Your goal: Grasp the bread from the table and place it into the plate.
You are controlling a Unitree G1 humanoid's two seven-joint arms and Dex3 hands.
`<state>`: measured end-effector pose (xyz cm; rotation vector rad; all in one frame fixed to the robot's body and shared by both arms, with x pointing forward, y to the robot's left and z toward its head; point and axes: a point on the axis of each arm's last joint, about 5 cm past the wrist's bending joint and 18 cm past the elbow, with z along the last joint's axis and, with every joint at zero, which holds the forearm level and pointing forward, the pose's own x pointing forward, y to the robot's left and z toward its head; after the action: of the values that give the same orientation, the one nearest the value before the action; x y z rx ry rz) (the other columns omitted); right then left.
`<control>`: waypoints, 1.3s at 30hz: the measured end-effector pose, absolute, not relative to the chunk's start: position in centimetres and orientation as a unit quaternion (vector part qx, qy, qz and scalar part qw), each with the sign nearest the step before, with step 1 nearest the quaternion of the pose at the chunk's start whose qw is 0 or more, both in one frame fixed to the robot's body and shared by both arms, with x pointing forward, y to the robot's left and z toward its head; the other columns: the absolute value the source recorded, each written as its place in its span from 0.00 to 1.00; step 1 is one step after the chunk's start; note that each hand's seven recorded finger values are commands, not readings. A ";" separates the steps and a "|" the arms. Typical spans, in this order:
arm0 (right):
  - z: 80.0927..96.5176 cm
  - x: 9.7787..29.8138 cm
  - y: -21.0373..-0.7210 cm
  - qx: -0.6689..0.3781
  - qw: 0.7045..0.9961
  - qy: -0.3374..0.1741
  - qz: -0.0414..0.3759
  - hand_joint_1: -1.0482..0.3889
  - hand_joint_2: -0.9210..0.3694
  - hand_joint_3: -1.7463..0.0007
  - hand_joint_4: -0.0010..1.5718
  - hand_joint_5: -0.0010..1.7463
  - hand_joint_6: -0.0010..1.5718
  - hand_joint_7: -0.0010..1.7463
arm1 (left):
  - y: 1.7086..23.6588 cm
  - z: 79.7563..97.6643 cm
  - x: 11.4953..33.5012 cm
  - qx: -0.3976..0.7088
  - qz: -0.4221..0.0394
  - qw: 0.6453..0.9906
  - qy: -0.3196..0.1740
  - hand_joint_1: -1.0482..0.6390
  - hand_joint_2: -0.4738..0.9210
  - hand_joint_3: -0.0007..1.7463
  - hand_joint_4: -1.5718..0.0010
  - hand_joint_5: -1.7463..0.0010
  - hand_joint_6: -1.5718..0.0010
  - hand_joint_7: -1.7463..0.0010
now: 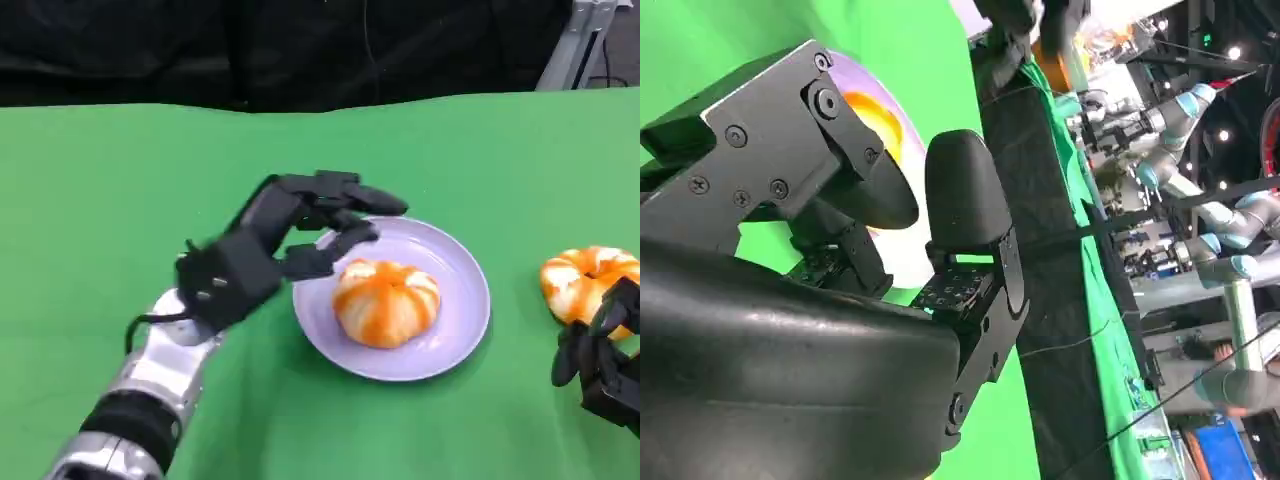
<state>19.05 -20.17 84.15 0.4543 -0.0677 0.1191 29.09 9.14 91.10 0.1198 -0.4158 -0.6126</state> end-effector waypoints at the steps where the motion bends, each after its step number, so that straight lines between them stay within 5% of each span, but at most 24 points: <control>1: 84.1 19.0 -20.2 0.225 0.972 -0.033 0.059 0.70 0.41 0.12 0.60 1.00 0.49 0.99 | 9.7 90.9 28.9 0.033 -0.303 0.932 -0.195 0.59 0.70 0.74 0.41 0.12 0.40 0.26; 8: 84.2 19.1 -20.2 0.225 0.972 -0.034 0.059 0.70 0.41 0.12 0.59 1.00 0.49 0.99 | 14.4 88.4 25.5 -0.131 -0.320 0.933 -0.099 0.56 0.69 0.78 0.40 0.01 0.43 0.11; 15: 84.2 19.2 -20.2 0.226 0.972 -0.034 0.061 0.70 0.39 0.13 0.59 1.00 0.49 0.99 | 18.2 86.0 21.8 -0.270 -0.308 0.912 0.019 0.55 0.70 0.76 0.46 0.00 0.51 0.06; 20: 84.2 19.5 -20.3 0.227 0.972 -0.034 0.061 0.69 0.40 0.14 0.59 1.00 0.49 0.98 | 20.4 84.5 20.7 -0.332 -0.337 0.878 0.079 0.54 0.77 0.60 0.47 0.00 0.47 0.12; 32: 84.2 19.5 -20.4 0.227 0.971 -0.036 0.061 0.69 0.38 0.16 0.60 1.00 0.50 0.96 | 23.5 80.6 18.9 -0.417 -0.346 0.831 0.121 0.50 0.82 0.48 0.48 0.00 0.45 0.16; 39: 84.3 19.4 -20.5 0.226 0.972 -0.038 0.061 0.69 0.38 0.15 0.59 1.00 0.50 0.98 | 23.4 80.3 19.7 -0.443 -0.355 0.817 0.108 0.50 0.81 0.47 0.47 0.00 0.40 0.25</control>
<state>19.37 -20.47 84.26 0.4561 -0.0764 0.1226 19.68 23.41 80.29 -0.9437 0.2299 -0.7562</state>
